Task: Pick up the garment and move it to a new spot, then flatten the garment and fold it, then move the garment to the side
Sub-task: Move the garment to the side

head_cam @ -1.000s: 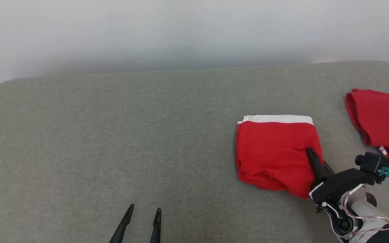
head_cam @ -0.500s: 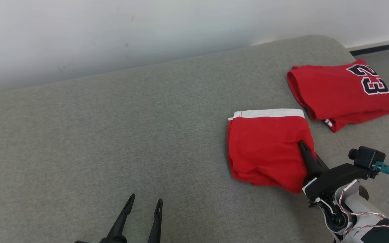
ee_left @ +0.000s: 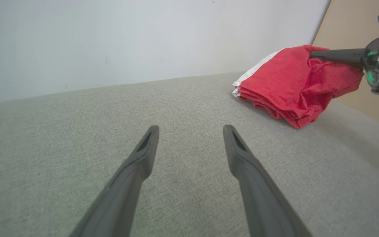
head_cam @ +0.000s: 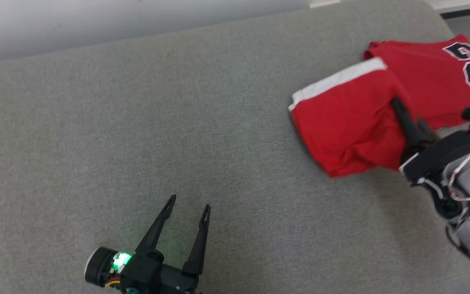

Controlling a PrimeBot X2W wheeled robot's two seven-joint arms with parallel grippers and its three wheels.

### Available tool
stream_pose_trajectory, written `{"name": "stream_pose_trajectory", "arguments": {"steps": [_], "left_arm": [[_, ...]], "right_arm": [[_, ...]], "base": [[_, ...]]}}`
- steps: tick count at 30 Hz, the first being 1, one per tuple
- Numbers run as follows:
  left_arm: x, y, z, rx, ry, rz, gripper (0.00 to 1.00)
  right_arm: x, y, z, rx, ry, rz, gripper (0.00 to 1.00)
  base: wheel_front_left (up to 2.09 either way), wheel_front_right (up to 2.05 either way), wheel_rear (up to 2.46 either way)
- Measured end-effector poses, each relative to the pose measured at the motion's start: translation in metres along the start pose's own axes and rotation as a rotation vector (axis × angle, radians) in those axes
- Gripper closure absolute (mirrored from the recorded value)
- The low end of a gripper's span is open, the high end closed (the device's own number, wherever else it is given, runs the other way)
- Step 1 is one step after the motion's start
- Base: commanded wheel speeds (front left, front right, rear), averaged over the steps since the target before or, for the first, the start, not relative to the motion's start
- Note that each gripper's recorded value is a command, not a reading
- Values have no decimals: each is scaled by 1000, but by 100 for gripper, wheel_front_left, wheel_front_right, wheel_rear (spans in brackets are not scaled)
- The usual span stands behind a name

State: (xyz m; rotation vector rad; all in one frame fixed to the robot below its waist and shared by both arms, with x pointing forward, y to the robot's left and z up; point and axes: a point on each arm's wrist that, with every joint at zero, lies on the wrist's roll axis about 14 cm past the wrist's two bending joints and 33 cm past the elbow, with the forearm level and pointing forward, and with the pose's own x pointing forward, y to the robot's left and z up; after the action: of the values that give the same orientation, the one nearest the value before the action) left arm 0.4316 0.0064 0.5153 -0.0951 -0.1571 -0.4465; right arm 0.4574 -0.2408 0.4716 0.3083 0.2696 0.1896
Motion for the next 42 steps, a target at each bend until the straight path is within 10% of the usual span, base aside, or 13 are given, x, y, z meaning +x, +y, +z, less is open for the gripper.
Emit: {"name": "stream_pose_trajectory", "arguments": {"steps": [18, 39, 41, 42], "left_arm": [[31, 25, -62, -23, 71, 1, 0], [32, 22, -66, -13, 74, -27, 0], [32, 22, -65, -12, 73, -29, 0], [32, 22, -64, -13, 72, -28, 0]], "right_arm": [[57, -101, 27, -252, 115, -122, 100], [26, -178, 52, -324, 109, -365, 100], [29, -183, 59, -337, 88, -390, 9], [30, -185, 61, -352, 83, -399, 6]], "base": [[0, 0, 0], [0, 0, 0], [0, 0, 0], [0, 0, 0]]}}
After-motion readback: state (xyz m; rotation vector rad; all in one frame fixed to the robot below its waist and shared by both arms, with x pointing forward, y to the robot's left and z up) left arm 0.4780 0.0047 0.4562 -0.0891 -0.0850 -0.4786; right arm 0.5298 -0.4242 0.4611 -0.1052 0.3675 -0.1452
